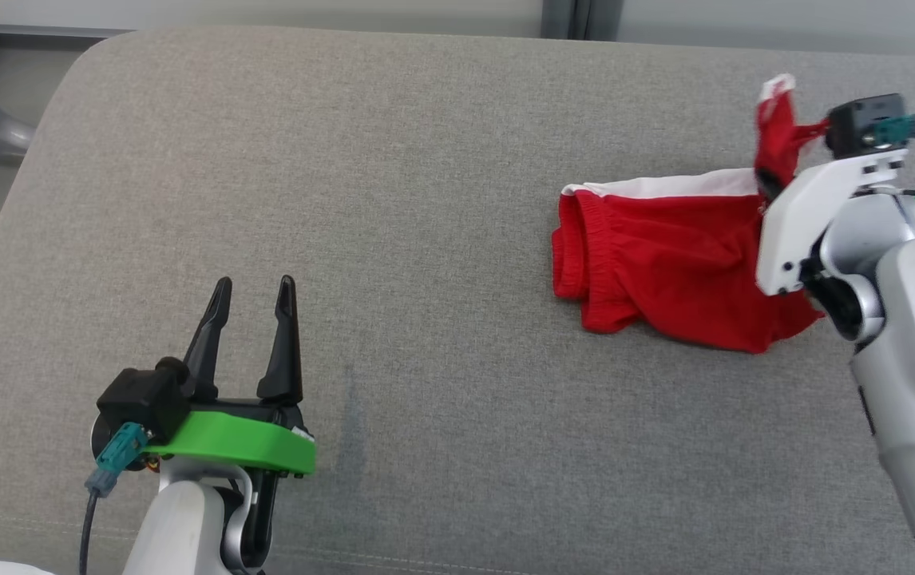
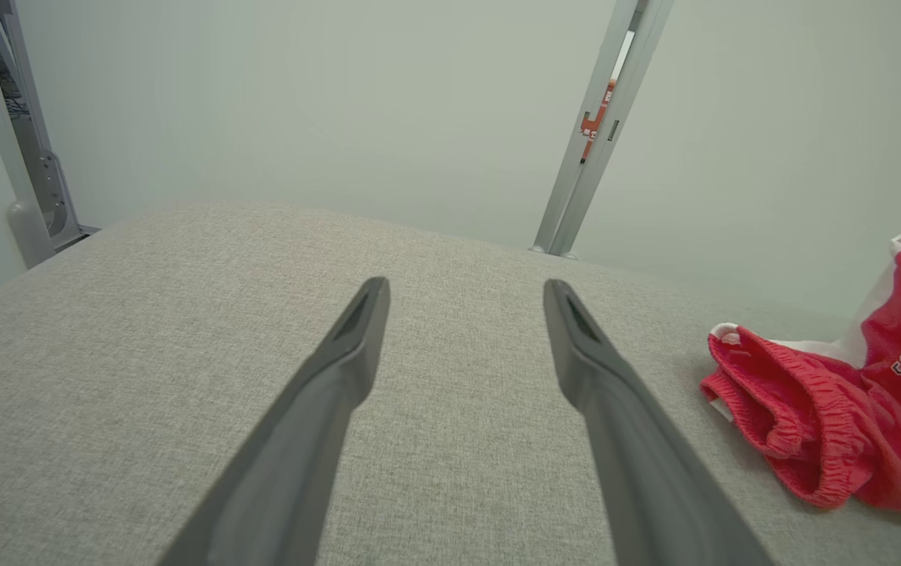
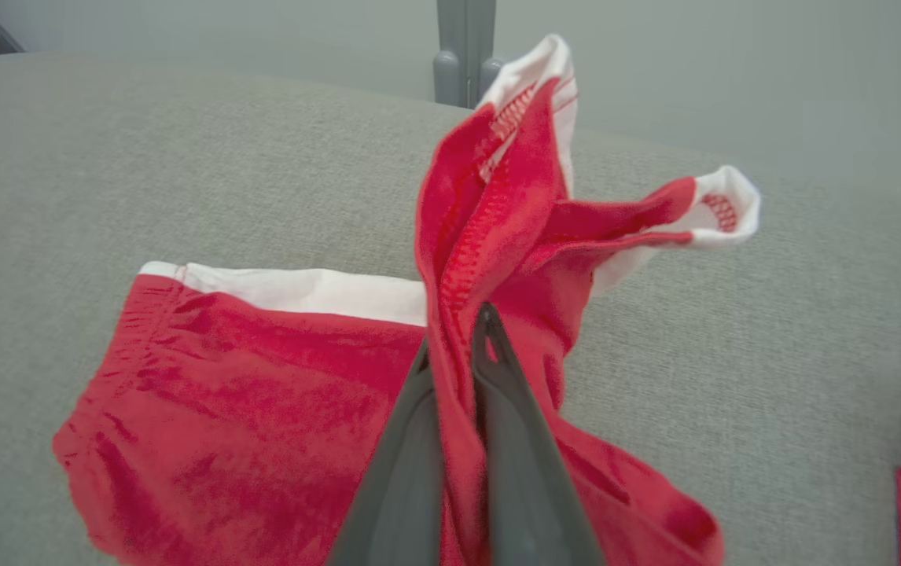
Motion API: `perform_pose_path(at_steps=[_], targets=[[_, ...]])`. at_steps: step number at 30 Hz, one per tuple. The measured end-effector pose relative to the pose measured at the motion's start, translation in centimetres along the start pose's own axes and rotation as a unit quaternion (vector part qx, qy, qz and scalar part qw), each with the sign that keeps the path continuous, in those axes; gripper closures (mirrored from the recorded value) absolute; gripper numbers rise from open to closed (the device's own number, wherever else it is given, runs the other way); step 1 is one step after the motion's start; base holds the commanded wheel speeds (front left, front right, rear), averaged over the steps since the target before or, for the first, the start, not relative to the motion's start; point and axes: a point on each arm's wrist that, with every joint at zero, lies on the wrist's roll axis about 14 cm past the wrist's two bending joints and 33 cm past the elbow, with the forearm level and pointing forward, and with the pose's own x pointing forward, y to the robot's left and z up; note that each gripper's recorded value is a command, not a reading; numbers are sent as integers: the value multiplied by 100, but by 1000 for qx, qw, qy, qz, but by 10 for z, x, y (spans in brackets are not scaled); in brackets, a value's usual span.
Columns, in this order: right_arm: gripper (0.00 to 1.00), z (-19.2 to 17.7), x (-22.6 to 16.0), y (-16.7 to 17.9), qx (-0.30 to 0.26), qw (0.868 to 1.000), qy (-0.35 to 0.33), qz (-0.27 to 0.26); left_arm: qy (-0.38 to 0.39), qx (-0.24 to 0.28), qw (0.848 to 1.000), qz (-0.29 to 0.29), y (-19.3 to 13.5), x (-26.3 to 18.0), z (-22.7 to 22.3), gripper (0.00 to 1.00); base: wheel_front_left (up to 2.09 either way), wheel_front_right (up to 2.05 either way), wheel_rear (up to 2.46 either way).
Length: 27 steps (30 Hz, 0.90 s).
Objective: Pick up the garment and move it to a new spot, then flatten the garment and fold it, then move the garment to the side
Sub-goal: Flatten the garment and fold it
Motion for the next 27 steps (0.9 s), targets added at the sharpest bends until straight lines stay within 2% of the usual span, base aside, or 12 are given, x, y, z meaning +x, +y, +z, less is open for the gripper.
perform_pose_path(at_steps=[9,17,18,19,27], targets=[[100,-21,19,86,-24,993,72,94,-3,0,1000,-5,-2,5,2,0,0,0,0],[100,-33,36,122,-23,987,100,127,-2,-1,1000,4,4,0,4,0,0,0,0],[72,-35,37,125,-21,986,103,129,-3,-1,1000,5,4,-1,5,0,0,0,0],[0,-35,38,129,-17,986,101,134,-3,-1,1000,7,6,-1,5,0,0,0,0],[0,14,23,154,86,978,18,190,-6,1,1000,14,10,-8,8,0,0,0,0]])
